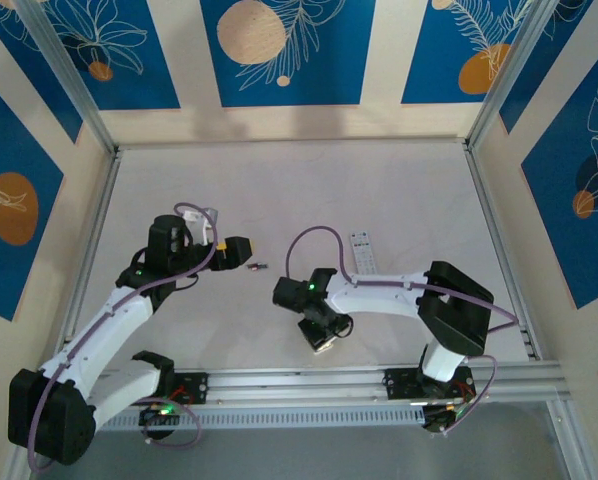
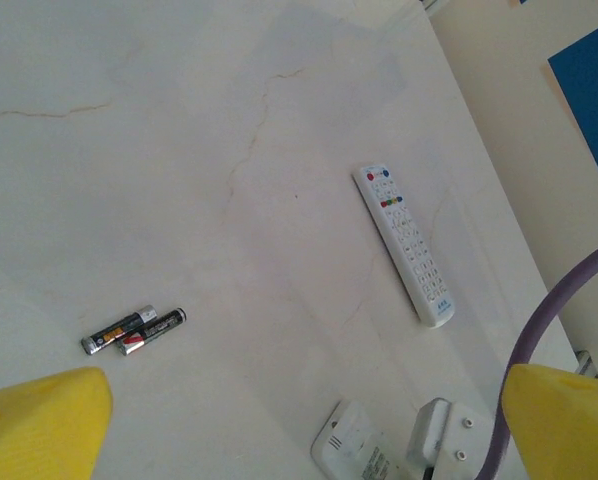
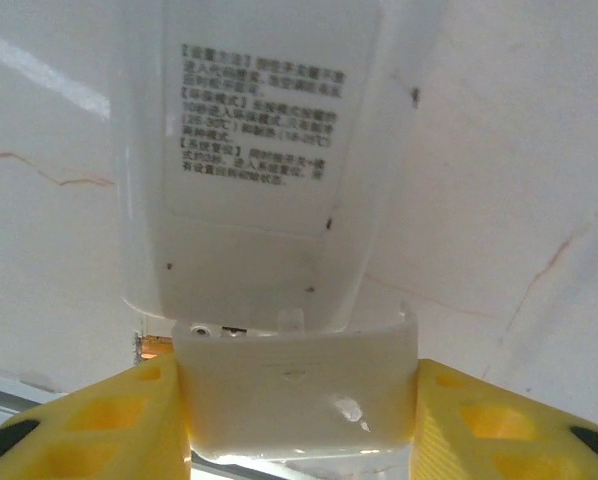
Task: Load the batteries into the remote control
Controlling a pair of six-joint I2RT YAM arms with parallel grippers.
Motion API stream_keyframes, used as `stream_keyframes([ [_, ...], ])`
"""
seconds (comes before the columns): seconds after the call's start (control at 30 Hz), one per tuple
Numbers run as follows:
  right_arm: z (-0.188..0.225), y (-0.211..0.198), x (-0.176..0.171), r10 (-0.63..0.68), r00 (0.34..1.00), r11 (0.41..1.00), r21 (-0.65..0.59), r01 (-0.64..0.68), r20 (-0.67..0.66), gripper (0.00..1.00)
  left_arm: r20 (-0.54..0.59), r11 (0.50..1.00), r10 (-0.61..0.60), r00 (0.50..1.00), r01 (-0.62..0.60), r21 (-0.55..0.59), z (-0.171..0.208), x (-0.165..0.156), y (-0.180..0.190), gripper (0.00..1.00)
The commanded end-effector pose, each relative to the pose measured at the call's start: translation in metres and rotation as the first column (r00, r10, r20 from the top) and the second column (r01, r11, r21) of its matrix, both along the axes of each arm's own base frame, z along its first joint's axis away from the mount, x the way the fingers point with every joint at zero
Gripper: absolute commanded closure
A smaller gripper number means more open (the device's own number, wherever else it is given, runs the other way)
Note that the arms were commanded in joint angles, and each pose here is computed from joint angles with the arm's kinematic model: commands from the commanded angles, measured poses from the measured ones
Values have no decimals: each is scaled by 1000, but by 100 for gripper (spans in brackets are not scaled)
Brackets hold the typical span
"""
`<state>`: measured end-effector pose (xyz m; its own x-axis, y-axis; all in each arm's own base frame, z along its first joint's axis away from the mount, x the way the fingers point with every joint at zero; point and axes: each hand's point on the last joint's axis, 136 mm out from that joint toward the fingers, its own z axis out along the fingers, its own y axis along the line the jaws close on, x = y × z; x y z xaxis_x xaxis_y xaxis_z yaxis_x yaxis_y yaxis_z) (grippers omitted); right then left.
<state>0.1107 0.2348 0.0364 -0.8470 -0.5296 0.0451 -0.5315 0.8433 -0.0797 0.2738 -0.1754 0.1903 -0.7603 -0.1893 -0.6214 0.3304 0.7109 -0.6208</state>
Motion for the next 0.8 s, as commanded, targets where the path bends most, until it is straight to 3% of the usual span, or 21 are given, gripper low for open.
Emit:
stream_keyframes([
  [0.0,20,7,6,-180,979,984,34,177,95,51,11,1000,-13,1000,13,-25,2,-2,-1,0],
  [0.77,2,12,-22,-331,943,943,57,329,39,51,24,999,-20,1000,21,-31,3,-10,0,0],
])
